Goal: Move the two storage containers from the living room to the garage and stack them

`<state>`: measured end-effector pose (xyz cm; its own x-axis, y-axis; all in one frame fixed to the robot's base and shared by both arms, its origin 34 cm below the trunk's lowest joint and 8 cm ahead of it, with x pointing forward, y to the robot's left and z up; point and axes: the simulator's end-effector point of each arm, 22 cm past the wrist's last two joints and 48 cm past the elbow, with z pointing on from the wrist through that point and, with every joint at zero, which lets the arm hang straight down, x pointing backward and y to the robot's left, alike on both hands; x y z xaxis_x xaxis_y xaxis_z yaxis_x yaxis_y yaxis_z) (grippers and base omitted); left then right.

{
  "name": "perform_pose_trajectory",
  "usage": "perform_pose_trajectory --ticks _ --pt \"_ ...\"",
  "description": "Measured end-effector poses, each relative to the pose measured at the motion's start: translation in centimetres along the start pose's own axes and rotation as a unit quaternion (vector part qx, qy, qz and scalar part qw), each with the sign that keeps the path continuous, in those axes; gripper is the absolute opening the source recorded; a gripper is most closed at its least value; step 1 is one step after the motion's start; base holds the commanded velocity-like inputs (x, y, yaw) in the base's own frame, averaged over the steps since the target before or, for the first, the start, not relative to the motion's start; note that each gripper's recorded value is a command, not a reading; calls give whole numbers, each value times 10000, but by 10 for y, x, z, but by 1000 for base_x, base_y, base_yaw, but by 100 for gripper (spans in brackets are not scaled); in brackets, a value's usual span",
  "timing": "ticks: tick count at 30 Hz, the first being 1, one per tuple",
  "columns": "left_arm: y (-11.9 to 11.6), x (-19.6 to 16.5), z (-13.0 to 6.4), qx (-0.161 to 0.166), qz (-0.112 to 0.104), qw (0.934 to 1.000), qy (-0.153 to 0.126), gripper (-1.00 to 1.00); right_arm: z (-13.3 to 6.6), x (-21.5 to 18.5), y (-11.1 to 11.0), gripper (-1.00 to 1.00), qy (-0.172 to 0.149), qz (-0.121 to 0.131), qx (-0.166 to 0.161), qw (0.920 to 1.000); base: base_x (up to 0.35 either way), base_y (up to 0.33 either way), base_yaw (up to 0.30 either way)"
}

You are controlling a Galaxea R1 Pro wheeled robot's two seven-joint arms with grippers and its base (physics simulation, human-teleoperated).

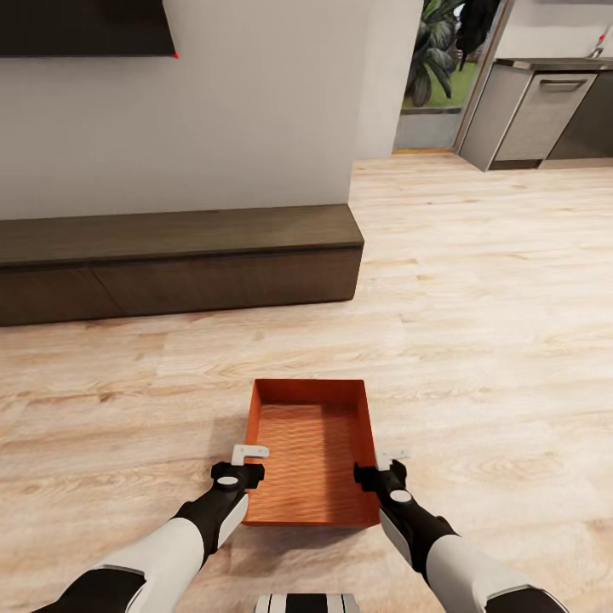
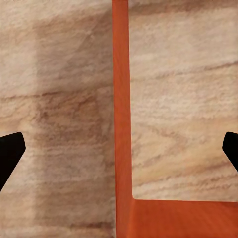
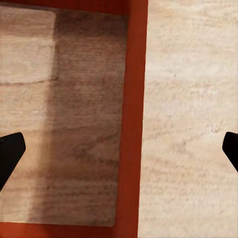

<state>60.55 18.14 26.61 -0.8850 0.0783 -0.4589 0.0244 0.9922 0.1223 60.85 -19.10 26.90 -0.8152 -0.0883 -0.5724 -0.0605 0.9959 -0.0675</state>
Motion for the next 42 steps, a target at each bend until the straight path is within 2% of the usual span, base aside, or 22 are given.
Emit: perform_pose_trajectory --ticks 4,28,42 --pt "0 0 0 0 1 10000 5 100 0 0 -2 100 6 158 32 9999 0 0 0" --pt "2 0 0 -15 0 10000 -7 100 0 0 -7 100 3 180 102 9998 0 0 0" --pt "0 20 24 -24 -6 10000 -9 100 21 18 -5 100 -122 210 106 9996 0 0 0"
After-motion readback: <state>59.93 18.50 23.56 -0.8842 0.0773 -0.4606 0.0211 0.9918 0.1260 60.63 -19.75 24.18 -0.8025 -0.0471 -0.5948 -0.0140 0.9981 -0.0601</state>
